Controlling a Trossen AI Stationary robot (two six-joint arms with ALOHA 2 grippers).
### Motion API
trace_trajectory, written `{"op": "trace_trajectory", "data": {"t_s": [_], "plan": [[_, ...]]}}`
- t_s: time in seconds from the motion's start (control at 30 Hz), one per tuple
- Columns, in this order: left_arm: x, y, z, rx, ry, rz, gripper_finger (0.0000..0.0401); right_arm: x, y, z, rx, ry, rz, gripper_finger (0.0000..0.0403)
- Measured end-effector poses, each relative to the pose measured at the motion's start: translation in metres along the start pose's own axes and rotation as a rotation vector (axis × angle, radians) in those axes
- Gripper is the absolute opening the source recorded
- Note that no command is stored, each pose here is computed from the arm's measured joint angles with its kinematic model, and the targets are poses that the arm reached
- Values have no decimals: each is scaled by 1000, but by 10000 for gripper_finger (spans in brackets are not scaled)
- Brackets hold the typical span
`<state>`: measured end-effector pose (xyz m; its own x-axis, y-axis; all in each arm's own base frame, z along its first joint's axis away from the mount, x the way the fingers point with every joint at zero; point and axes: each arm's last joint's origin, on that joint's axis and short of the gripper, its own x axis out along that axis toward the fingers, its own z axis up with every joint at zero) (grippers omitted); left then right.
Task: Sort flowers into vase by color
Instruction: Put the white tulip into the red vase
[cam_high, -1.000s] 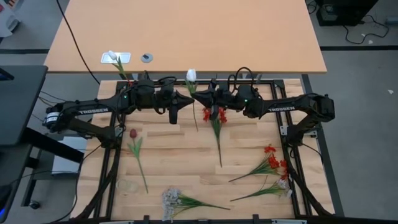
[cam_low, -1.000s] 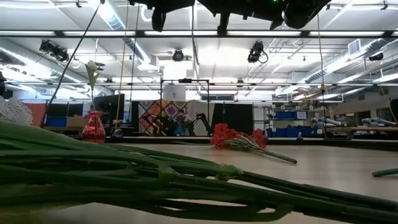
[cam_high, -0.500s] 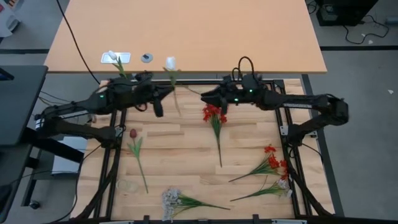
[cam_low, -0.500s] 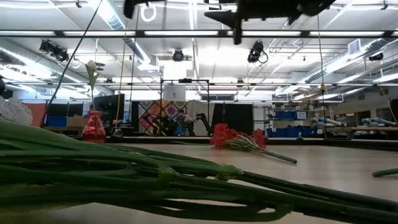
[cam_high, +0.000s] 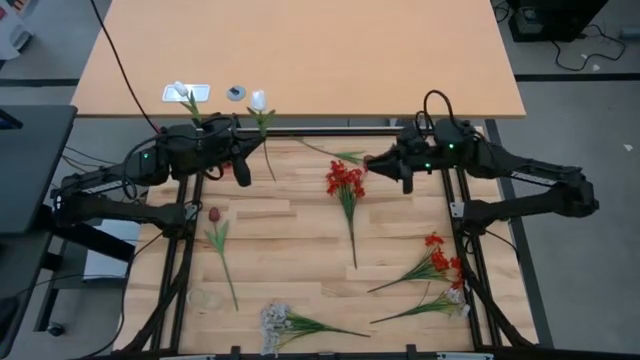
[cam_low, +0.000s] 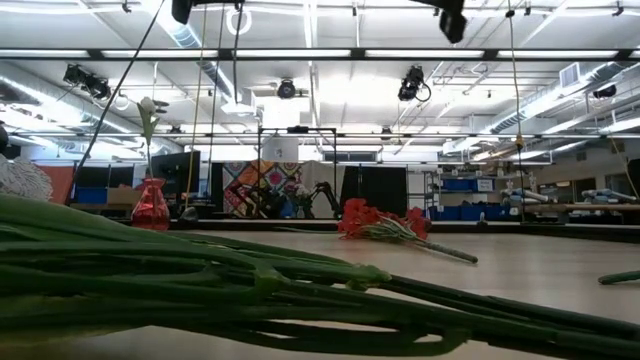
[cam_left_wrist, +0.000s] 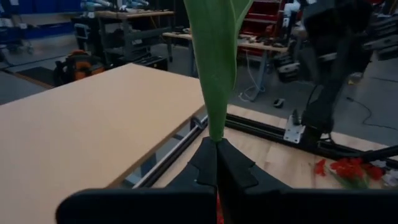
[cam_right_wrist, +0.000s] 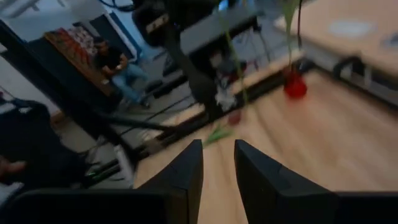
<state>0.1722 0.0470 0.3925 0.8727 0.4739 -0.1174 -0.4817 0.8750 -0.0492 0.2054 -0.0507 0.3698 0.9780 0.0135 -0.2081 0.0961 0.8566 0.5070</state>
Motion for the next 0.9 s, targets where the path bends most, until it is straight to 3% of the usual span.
{"op": "trace_trajectory", "data": {"t_s": [0.17,0.4,0.63,0.9], "plan": [[0,1,-1,3,9,23,0,-11,5,-1,64,154,-64,100],[0,2,-3,6,24,52,0,-27,22,8,-127,304,-226,100],[3,7,-5,-165,-3,305,0,-28,26,12,-179,258,-230,100],[15,5,-10,-125,25,345,0,-27,26,13,-181,245,-224,100]]}}
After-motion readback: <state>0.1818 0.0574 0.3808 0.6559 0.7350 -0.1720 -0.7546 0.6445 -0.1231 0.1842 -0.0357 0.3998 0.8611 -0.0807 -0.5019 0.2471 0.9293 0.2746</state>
